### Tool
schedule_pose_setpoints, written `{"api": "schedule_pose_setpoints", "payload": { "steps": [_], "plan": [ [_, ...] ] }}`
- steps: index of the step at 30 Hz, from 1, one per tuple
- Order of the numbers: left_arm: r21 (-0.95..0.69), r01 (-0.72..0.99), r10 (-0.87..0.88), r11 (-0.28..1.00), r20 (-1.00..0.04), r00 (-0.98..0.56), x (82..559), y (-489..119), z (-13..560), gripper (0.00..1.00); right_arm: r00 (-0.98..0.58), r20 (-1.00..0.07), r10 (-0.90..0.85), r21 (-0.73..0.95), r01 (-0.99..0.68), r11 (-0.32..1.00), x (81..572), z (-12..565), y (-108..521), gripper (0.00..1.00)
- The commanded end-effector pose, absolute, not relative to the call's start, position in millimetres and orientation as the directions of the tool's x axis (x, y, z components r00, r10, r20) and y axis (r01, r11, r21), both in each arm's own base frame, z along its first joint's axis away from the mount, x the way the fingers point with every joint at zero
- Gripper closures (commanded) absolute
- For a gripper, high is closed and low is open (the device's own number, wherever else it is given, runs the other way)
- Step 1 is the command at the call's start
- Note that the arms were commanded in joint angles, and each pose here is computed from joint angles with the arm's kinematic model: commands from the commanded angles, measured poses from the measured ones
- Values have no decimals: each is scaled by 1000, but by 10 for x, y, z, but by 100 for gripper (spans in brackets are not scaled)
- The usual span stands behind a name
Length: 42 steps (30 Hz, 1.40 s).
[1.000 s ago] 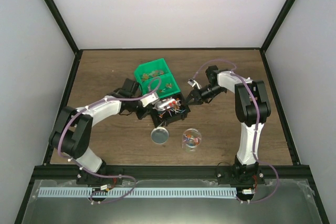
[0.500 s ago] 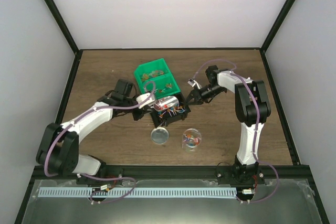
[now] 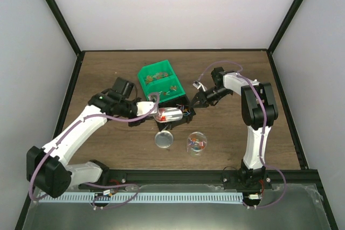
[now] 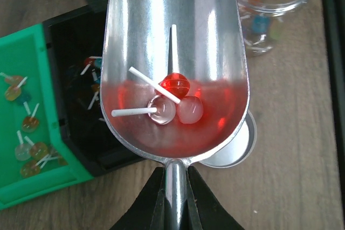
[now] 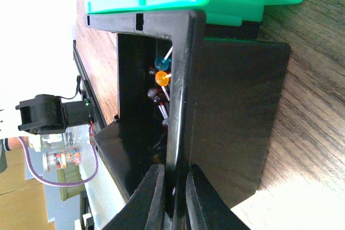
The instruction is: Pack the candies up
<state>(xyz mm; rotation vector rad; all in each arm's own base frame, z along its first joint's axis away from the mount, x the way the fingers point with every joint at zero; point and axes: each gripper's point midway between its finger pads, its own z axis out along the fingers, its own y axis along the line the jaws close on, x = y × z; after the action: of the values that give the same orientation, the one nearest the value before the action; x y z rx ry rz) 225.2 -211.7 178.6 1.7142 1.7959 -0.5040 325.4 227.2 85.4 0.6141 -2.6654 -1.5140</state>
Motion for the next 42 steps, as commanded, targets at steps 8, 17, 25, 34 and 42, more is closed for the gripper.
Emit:
{"api": "schedule_pose_setpoints", "payload": {
  "steps": [8, 17, 25, 34, 42],
  "plan": [
    [126, 983, 802, -131, -569, 179, 1739, -2421, 1849, 96, -897, -219, -383, 798, -391, 459, 3302, 846, 2273, 74],
    [103, 981, 834, -162, -517, 192, 1716, -2640, 1817, 96, -893, -231, -386, 794, -402, 455, 3301, 902, 2271, 43],
    [77, 976, 877, -206, -427, 219, 1638, -2672, 1720, 96, -890, -239, -387, 794, -409, 450, 3299, 931, 2277, 27],
    [64, 973, 915, -222, -330, 231, 1596, -2736, 1663, 96, -890, -248, -383, 796, -412, 443, 3307, 956, 2285, 18],
    [65, 970, 931, -235, -272, 244, 1592, -2775, 1646, 96, -889, -251, -383, 799, -413, 436, 3302, 968, 2288, 13]
  ]
}}
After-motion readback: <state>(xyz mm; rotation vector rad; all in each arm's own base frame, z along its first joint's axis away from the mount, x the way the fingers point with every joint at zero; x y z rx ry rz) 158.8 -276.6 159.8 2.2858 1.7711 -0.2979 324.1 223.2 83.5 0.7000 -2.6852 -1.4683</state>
